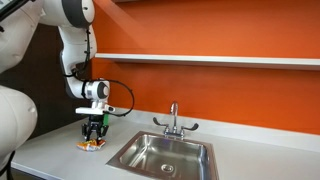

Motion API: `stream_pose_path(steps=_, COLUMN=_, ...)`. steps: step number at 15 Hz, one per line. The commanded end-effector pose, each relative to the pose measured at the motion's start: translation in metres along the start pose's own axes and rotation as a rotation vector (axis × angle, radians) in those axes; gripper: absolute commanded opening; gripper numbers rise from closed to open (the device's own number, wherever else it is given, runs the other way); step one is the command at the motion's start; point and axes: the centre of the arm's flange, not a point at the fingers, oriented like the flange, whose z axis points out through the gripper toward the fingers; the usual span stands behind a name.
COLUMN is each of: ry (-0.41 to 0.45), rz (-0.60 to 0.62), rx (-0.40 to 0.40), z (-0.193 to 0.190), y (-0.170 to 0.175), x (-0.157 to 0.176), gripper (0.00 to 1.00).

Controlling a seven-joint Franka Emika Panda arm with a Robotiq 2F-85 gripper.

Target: Put the snack packet onto the shelf

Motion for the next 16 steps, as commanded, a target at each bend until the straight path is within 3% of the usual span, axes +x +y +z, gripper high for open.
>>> stream_pose_path(steps=1, ry=-0.004, rz=-0.004, rx=0.022, z=0.0, y=0.0, x=0.006, gripper=0.29)
stream_pose_path(steps=2, ry=-0.005, rz=-0.002, rx=0.022, z=0.0, y=0.0, x=0.006, gripper=0.28)
stream_pose_path(steps=7, ry=0.004, rz=0.004, rx=0.03, z=-0.006, y=-0.001, x=0.008, gripper=0.0)
stream_pose_path(steps=9, ry=0.005, rz=0.008, rx=0.031, z=-0.009, y=-0.001, x=0.007, gripper=0.04)
stream_pose_path(steps=16, ry=0.043, rz=0.032, rx=0.01, z=-0.032, y=-0.008, x=-0.003, gripper=0.04)
